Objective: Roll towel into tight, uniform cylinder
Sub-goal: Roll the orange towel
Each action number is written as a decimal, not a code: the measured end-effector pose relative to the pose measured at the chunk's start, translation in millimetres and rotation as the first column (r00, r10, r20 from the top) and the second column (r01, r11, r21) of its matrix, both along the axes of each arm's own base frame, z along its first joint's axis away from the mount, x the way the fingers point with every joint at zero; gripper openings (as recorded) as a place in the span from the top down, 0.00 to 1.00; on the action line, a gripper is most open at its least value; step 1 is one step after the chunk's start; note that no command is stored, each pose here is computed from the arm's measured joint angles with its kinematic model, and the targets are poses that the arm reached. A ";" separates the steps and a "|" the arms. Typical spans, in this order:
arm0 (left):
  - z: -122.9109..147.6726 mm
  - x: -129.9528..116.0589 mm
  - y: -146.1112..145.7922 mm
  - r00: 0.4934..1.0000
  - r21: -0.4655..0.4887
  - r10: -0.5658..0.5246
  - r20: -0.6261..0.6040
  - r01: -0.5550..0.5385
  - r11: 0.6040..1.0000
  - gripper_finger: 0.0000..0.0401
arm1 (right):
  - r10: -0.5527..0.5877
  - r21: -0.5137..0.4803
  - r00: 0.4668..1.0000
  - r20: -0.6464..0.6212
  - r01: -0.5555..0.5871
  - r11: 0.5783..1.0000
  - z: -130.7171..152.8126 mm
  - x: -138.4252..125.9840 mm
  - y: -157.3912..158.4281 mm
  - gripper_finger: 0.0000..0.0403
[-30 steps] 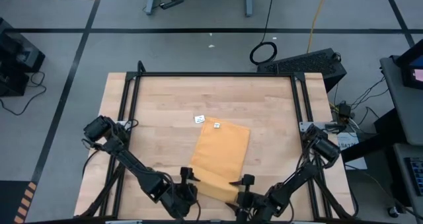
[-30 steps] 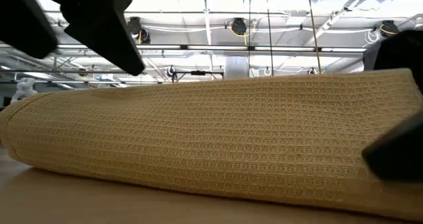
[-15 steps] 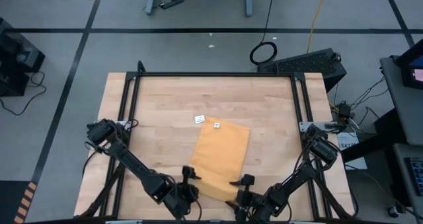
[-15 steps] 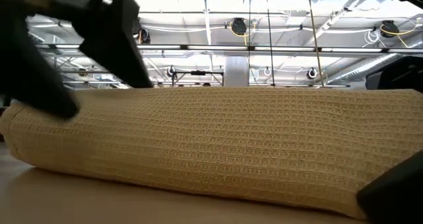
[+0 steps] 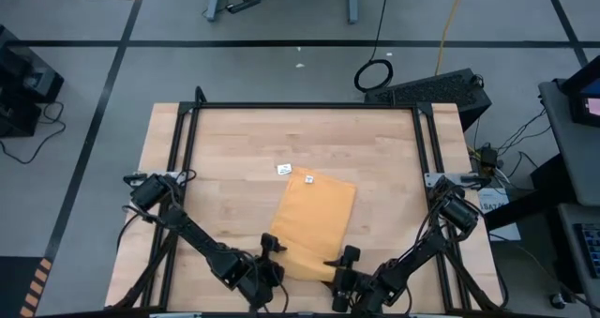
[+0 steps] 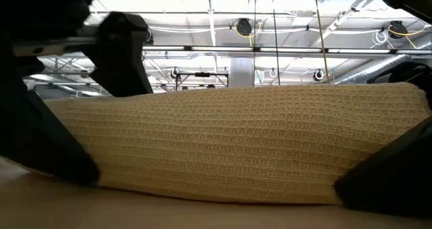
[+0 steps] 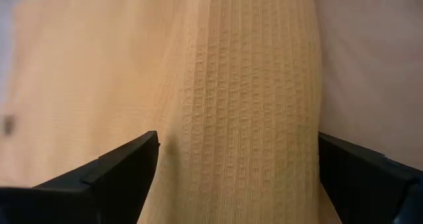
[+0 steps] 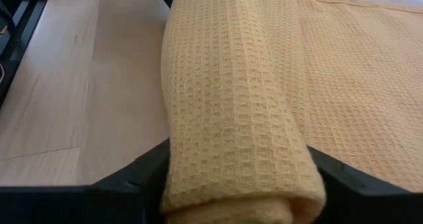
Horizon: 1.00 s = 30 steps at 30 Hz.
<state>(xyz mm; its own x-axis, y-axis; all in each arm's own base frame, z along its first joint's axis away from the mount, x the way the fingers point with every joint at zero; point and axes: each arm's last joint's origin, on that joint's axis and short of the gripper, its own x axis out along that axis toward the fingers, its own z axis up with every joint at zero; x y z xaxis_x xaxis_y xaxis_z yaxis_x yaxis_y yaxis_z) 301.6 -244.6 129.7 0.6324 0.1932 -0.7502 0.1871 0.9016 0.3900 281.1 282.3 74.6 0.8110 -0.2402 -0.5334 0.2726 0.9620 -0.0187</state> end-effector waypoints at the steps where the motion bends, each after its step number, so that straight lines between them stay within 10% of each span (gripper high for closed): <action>1: -0.4 2.1 2.3 1.000 -0.018 -0.001 -0.016 0.001 1.000 0.03 | 0.000 0.000 1.000 0.000 0.000 1.000 0.0 0.0 0.0 0.44; 9: -1.2 16.1 18.5 0.992 -0.213 0.027 -0.122 -0.053 0.976 0.20 | 0.022 0.025 1.000 -0.020 -0.021 0.999 0.5 -0.4 1.3 0.55; 19: -0.6 29.1 30.2 0.979 -0.384 -0.040 -0.202 -0.042 0.922 0.92 | 0.103 0.029 0.991 -0.089 -0.101 0.994 16.6 -4.7 0.9 0.51; 30: 2.2 63.4 75.2 0.962 -0.670 -0.073 -0.263 -0.128 0.731 0.93 | 0.188 0.078 0.953 -0.237 -0.174 0.982 85.6 -51.3 -3.0 0.23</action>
<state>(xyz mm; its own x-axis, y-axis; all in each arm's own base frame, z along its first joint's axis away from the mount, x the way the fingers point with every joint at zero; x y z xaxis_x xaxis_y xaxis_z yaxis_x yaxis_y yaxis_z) 365.1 -169.4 131.9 0.4026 -0.4139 -0.8165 0.1589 0.9100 -0.3829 229.7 279.3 160.2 0.6830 -0.0657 -0.7274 0.0877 0.9961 -0.0075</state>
